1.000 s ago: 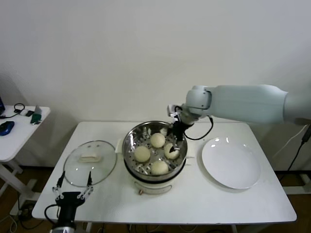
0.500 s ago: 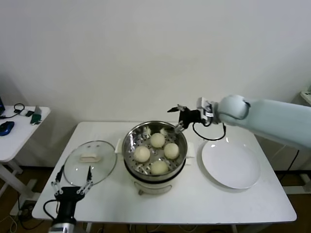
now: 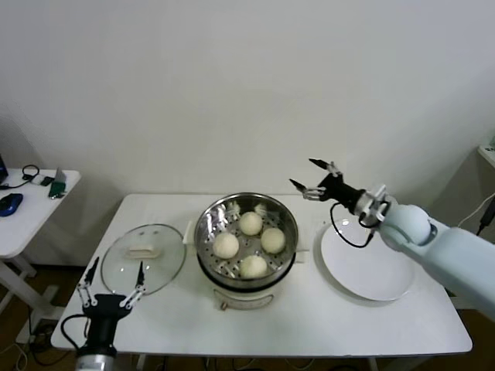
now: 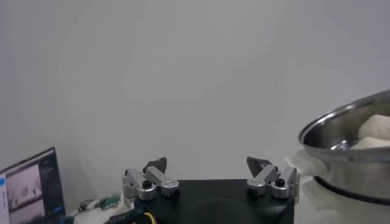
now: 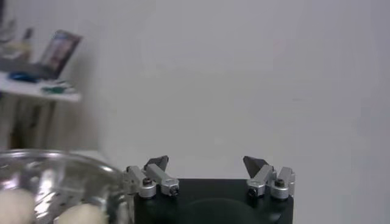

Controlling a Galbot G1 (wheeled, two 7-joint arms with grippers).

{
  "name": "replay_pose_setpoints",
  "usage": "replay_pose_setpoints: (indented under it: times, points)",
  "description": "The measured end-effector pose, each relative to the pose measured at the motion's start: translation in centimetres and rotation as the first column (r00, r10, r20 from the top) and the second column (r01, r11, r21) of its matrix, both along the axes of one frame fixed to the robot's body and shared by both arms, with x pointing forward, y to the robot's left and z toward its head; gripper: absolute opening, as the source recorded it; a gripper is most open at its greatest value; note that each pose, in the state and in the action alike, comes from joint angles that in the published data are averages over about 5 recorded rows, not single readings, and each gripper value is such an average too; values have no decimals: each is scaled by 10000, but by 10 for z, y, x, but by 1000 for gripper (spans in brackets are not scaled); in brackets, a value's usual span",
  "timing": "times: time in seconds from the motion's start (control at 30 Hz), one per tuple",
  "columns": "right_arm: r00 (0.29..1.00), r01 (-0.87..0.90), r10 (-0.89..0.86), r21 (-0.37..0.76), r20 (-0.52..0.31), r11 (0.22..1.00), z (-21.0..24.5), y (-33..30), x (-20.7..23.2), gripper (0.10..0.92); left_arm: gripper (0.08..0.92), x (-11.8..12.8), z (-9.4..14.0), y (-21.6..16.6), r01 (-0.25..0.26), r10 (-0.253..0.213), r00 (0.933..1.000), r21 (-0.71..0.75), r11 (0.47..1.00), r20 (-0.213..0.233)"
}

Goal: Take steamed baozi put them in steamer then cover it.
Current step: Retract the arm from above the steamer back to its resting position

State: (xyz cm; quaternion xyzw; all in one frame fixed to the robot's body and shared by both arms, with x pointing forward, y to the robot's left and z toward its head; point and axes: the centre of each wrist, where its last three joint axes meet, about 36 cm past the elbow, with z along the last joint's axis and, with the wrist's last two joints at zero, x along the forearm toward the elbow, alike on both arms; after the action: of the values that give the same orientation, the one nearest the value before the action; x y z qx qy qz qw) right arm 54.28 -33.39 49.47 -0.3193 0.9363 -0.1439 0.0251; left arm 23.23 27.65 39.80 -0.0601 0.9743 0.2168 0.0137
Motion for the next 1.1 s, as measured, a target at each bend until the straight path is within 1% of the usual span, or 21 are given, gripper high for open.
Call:
replay_pose_setpoints:
  times: [0.23,0.37,0.47,0.6,0.7,0.87,1.1]
  points:
    - [9849,1681,-1720,1357,181,9764,-36,-17,-30,823,823,1,9,0,-87,135,9995,1564,9876,-302]
    - [9619,2674,-2733,1749,102,9476,-54,-25,-48,823,823,5,12,4,-98,274,9981,2985,9544,-547]
    - [9386,3402,-3449,1896,-85,9210,-66,-32,-63,823,823,11,12,10,46,286,9972,4419,8970,-685]
    - [9050,4238,-4222,1945,-513,8846,-79,-41,-84,823,823,21,9,16,358,283,9952,6168,7863,-939]
    - [8805,4740,-4654,1790,-899,8622,-87,-49,-99,823,823,28,4,19,570,340,9930,7098,7021,-1134]
    - [8465,5305,-5134,1442,-1408,8353,-94,-60,-122,823,823,41,-10,25,859,513,9883,8006,5930,-1440]
    - [8106,5786,-5569,1014,-1810,8093,-103,-71,-152,823,823,65,-40,34,1320,661,9800,8610,4911,-1879]
